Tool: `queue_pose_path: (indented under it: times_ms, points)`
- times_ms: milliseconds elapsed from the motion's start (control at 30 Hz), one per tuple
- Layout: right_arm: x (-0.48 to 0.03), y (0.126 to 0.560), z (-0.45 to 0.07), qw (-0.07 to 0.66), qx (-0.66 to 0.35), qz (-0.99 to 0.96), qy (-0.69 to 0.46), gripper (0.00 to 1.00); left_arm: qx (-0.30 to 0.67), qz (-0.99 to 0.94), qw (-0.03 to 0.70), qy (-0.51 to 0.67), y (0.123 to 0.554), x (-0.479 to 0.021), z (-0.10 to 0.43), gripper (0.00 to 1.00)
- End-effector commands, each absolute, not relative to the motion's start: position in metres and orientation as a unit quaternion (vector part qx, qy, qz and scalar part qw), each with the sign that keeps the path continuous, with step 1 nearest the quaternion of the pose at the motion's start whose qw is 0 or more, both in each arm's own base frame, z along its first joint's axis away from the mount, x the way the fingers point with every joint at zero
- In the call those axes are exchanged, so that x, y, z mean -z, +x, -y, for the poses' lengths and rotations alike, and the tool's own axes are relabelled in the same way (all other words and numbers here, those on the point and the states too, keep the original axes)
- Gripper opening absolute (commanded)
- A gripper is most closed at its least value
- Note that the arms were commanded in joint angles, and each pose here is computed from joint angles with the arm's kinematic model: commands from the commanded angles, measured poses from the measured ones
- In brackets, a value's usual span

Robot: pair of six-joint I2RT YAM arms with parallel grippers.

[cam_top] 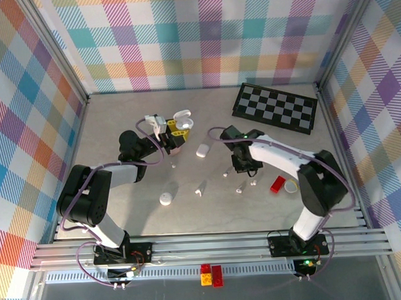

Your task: Insert the wireless bluetooth earbuds into the charging case

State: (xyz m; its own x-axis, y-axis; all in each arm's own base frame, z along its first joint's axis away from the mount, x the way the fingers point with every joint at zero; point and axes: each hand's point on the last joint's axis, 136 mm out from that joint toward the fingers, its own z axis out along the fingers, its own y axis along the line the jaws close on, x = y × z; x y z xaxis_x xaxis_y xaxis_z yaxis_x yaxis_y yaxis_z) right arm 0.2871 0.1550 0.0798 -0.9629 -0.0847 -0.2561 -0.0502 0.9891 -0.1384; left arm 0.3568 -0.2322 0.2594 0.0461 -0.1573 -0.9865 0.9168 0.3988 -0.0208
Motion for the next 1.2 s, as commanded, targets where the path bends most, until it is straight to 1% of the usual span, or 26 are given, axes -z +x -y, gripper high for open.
queue_pose_path:
  times_ms: [0,233,300,500,800,1167]
  points:
    - [-0.092,0.28,-0.176,0.119,-0.059,-0.991,-0.01,0.21,0.398,-0.507,0.671,0.366,0.348,-0.281,0.231,0.38]
    - [-0.138,0.277,-0.19,0.118,-0.268,-0.955,0.044,0.2,0.395,-0.501,0.673,0.373,0.345,-0.278,0.244,0.37]
    - [-0.15,0.276,-0.194,0.116,-0.313,-0.941,0.048,0.21,0.396,-0.499,0.673,0.377,0.344,-0.277,0.25,0.37]
    - [-0.185,0.27,-0.207,0.124,-0.395,-0.91,0.03,0.21,0.404,-0.487,0.667,0.394,0.339,-0.274,0.274,0.37]
    - [-0.232,0.269,-0.229,0.135,-0.501,-0.855,0.002,0.21,0.415,-0.472,0.658,0.415,0.336,-0.267,0.305,0.37]
    - [-0.268,0.268,-0.237,0.156,-0.522,-0.839,-0.019,0.2,0.407,-0.466,0.649,0.443,0.326,-0.252,0.332,0.37]
